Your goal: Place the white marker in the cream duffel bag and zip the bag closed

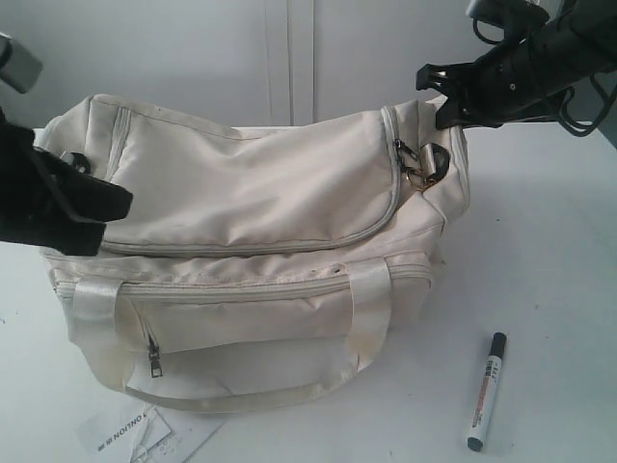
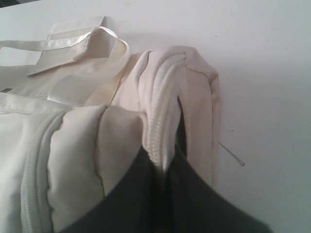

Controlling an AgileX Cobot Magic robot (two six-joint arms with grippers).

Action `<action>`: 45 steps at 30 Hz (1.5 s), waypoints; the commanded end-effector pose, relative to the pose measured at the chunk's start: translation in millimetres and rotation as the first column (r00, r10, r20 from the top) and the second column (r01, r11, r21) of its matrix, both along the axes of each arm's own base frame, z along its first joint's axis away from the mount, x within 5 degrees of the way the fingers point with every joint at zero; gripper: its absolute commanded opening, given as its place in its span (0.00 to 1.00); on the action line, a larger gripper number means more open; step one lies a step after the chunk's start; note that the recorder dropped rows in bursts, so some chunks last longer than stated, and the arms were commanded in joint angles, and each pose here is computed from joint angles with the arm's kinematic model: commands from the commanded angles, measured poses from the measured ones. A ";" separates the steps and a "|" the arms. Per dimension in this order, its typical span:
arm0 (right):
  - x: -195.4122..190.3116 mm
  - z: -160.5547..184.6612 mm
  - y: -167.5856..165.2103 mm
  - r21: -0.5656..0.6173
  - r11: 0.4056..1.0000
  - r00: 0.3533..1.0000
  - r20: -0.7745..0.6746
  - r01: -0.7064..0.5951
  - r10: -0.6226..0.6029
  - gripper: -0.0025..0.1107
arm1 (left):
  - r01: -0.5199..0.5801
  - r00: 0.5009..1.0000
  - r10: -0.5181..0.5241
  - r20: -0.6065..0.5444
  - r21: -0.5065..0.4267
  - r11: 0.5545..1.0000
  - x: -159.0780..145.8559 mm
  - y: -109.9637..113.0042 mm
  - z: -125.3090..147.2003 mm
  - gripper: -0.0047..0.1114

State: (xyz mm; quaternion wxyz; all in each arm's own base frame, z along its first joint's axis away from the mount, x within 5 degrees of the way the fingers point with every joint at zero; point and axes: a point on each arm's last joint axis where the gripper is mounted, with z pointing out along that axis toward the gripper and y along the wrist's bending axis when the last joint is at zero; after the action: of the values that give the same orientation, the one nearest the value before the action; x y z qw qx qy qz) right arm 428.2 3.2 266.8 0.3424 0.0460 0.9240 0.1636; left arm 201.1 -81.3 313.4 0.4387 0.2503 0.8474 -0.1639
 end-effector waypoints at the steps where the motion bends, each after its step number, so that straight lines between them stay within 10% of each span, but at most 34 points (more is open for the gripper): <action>1: 1.5 1.5 -1.3 -0.002 1.000 1.000 0.017 0.010 -0.010 0.02 | 0.081 0.996 -0.082 0.038 0.025 0.996 9.2 -17.1 4.8 0.04; 30: 1.5 1.5 -1.3 -0.002 1.000 1.000 0.017 0.010 -0.010 0.02 | 0.304 0.905 -0.347 0.248 0.196 0.932 77.5 -123.6 12.3 0.04; 45: 1.5 1.5 -1.3 -0.002 1.000 1.000 0.017 0.010 -0.010 0.02 | 0.466 0.637 -0.698 0.327 0.558 0.687 93.0 -188.0 -7.9 0.04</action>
State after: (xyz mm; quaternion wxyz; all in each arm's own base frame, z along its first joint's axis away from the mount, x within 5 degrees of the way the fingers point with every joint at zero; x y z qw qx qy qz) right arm 428.2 3.2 266.8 0.3424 0.0460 0.9240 0.1636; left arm 293.1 -261.6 303.7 0.4969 0.6161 0.6089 -0.0535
